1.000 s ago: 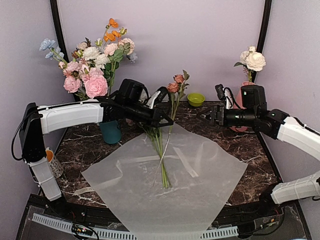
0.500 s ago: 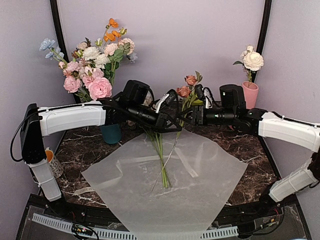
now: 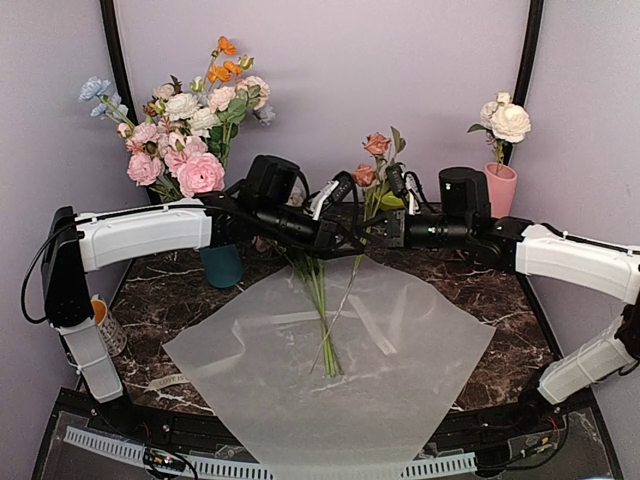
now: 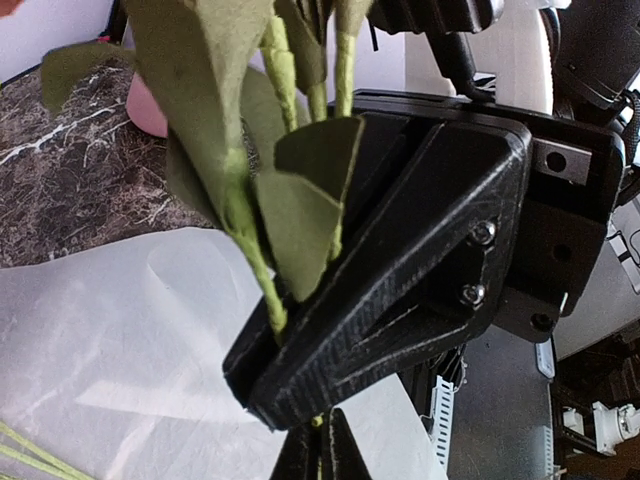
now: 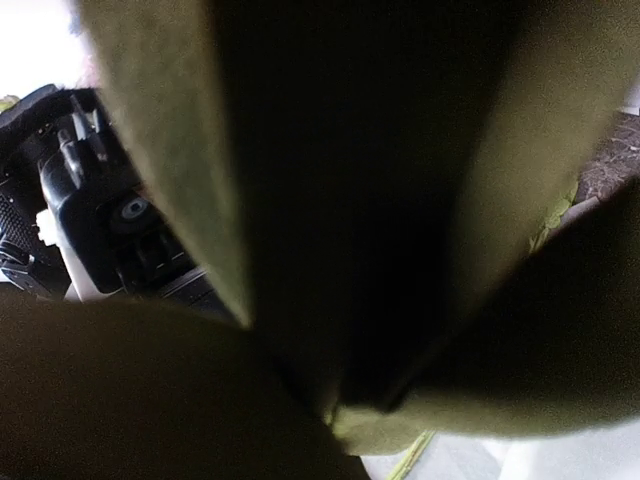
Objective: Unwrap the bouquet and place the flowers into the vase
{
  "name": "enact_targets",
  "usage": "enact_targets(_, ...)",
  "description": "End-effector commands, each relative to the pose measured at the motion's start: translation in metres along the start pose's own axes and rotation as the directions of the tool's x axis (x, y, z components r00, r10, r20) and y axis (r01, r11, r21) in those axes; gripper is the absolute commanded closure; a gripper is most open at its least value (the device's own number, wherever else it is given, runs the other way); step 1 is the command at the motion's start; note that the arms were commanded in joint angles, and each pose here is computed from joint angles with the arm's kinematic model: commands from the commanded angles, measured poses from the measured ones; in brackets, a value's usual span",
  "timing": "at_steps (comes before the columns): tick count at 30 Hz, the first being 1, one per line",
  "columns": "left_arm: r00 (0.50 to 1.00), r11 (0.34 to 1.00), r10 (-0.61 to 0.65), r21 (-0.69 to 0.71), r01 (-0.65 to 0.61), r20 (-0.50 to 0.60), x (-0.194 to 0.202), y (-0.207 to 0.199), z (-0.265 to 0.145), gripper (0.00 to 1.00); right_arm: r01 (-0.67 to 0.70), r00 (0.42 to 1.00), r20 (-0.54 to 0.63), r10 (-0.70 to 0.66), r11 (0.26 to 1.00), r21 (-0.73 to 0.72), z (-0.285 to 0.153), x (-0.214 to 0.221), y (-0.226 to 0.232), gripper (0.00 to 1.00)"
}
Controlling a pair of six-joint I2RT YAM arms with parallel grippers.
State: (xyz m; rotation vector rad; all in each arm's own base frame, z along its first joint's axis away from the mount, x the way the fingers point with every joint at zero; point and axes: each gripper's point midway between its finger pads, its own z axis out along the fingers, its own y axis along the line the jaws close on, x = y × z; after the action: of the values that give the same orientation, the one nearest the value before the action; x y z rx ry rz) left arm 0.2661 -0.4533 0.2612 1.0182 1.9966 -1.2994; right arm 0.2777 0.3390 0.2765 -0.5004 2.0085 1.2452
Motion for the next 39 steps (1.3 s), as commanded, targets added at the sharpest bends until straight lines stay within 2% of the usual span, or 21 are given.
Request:
enact_targets(1, 0.995, 0.997, 0.076, -0.006, -0.076, 0.071, -0.027, -0.013, -0.007, 0.86, 0.089, 0.995, 0.053, -0.089, 0.996, 0.004, -0.008, -0.018, 0.013, 1.0)
enact_targets(5, 0.993, 0.996, 0.079, -0.039, -0.076, 0.092, -0.033, -0.012, -0.013, 0.52, 0.254, 0.96, 0.106, -0.258, 0.966, 0.049, -0.021, -0.049, 0.026, 1.0)
enact_targets(6, 0.991, 0.996, 0.086, -0.041, -0.083, 0.098, -0.035, -0.015, -0.016, 0.34, 0.295, 0.946, 0.123, -0.3, 0.954, 0.056, -0.025, -0.061, 0.033, 1.0)
enact_targets(7, 0.991, 0.995, 0.09, -0.053, -0.085, 0.1, -0.036, -0.015, -0.019, 0.2, 0.323, 0.936, 0.129, -0.329, 0.944, 0.065, -0.028, -0.069, 0.036, 1.0)
enact_targets(8, 0.99, 0.994, 0.093, -0.067, -0.087, 0.106, -0.039, -0.015, -0.022, 0.12, 0.349, 0.925, 0.134, -0.356, 0.934, 0.072, -0.031, -0.075, 0.039, 1.0)
enact_targets(9, 0.989, 0.993, 0.097, -0.08, -0.089, 0.108, -0.039, -0.016, -0.025, 0.09, 0.371, 0.914, 0.142, -0.379, 0.925, 0.082, -0.035, -0.083, 0.041, 1.0)
enact_targets(13, 0.98, 0.984, 0.133, -0.139, -0.113, 0.146, -0.045, -0.02, -0.046, 0.07, 0.434, 0.873, 0.182, -0.453, 0.891, 0.136, -0.053, -0.115, 0.048, 1.0)
enact_targets(18, 0.963, 0.967, 0.186, -0.211, -0.144, 0.194, -0.045, -0.023, -0.072, 0.09, 0.496, 0.795, 0.269, -0.543, 0.838, 0.227, -0.086, -0.165, 0.066, 1.0)
enact_targets(21, 0.956, 0.958, 0.203, -0.244, -0.15, 0.211, -0.041, -0.023, -0.082, 0.1, 0.518, 0.728, 0.323, -0.605, 0.794, 0.318, -0.11, -0.199, 0.075, 1.0)
enact_targets(24, 0.955, 0.955, 0.206, -0.259, -0.148, 0.215, -0.039, -0.022, -0.087, 0.11, 0.521, 0.637, 0.38, -0.67, 0.738, 0.428, -0.14, -0.239, 0.088, 1.0)
enact_targets(28, 0.954, 0.955, 0.201, -0.26, -0.141, 0.222, -0.04, -0.023, -0.089, 0.12, 0.476, 0.518, 0.425, -0.742, 0.663, 0.577, -0.18, -0.287, 0.1, 1.0)
enact_targets(34, 0.957, 0.963, 0.177, -0.241, -0.121, 0.228, -0.038, -0.024, -0.087, 0.15, 0.335, 0.325, 0.494, -0.807, 0.586, 0.737, -0.245, -0.342, 0.1, 1.0)
enact_targets(37, 0.959, 0.966, 0.168, -0.234, -0.114, 0.228, -0.037, -0.025, -0.087, 0.17, 0.268, 0.278, 0.447, -0.85, 0.515, 0.814, -0.26, -0.355, 0.073, 1.0)
enact_targets(39, 0.96, 0.965, 0.163, -0.237, -0.107, 0.228, -0.036, -0.024, -0.088, 0.17, 0.23, 0.278, 0.434, -0.857, 0.498, 0.836, -0.269, -0.359, 0.052, 1.0)
